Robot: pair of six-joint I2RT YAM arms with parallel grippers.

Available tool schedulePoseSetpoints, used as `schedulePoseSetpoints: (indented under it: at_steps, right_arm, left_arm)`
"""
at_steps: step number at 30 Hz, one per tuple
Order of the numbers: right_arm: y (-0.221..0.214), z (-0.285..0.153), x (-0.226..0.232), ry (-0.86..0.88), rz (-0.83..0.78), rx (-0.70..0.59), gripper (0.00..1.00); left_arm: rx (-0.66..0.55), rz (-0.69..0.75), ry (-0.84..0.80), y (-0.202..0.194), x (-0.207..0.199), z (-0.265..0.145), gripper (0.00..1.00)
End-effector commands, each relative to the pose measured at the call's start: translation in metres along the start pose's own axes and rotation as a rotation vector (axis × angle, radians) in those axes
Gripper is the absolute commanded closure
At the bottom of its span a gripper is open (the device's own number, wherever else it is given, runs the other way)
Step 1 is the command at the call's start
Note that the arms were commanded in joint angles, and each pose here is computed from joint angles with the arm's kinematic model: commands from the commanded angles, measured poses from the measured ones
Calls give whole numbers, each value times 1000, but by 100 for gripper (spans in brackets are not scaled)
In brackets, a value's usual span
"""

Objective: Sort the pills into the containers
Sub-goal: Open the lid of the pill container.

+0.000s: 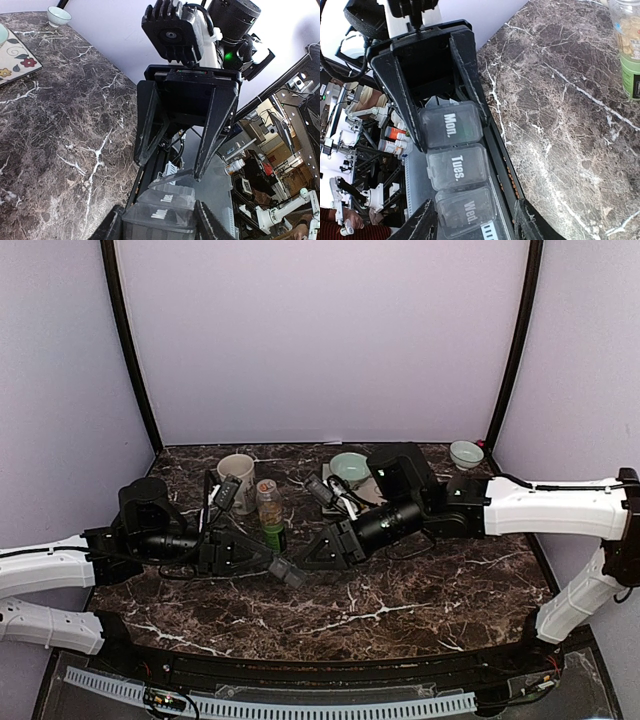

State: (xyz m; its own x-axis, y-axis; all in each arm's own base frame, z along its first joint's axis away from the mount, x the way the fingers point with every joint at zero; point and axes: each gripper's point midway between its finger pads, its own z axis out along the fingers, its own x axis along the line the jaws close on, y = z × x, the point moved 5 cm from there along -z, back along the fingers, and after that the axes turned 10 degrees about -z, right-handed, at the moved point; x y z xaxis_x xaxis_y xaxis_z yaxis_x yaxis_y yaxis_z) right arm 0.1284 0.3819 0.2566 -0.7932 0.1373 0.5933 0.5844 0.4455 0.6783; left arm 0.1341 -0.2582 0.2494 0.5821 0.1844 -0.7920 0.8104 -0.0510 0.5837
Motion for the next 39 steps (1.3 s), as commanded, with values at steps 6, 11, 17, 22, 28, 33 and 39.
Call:
schedulePoseSetpoints:
  at_steps: [6, 11, 17, 22, 28, 33, 39]
  right_arm:
    - [8, -5, 11, -37, -65, -5, 46]
    - [6, -1, 9, -55, -74, 19, 47]
    - [3, 2, 10, -98, -95, 52, 47]
    - [1, 4, 11, -134, -113, 74, 43]
    - [-3, 7, 9, -148, -118, 93, 44]
    - [-7, 9, 4, -165, -114, 106, 47]
    - [-5, 11, 5, -150, -110, 88, 56]
  left_arm:
    - [4, 30, -9, 4, -3, 3, 100]
    - [8, 33, -8, 6, -2, 5, 100]
    - [7, 33, 2, 6, 0, 6, 100]
    - [2, 35, 2, 6, -1, 6, 100]
    - [2, 36, -1, 7, -1, 6, 100]
    - [2, 37, -8, 7, -3, 5, 100]
    - [1, 38, -18, 6, -5, 4, 100]
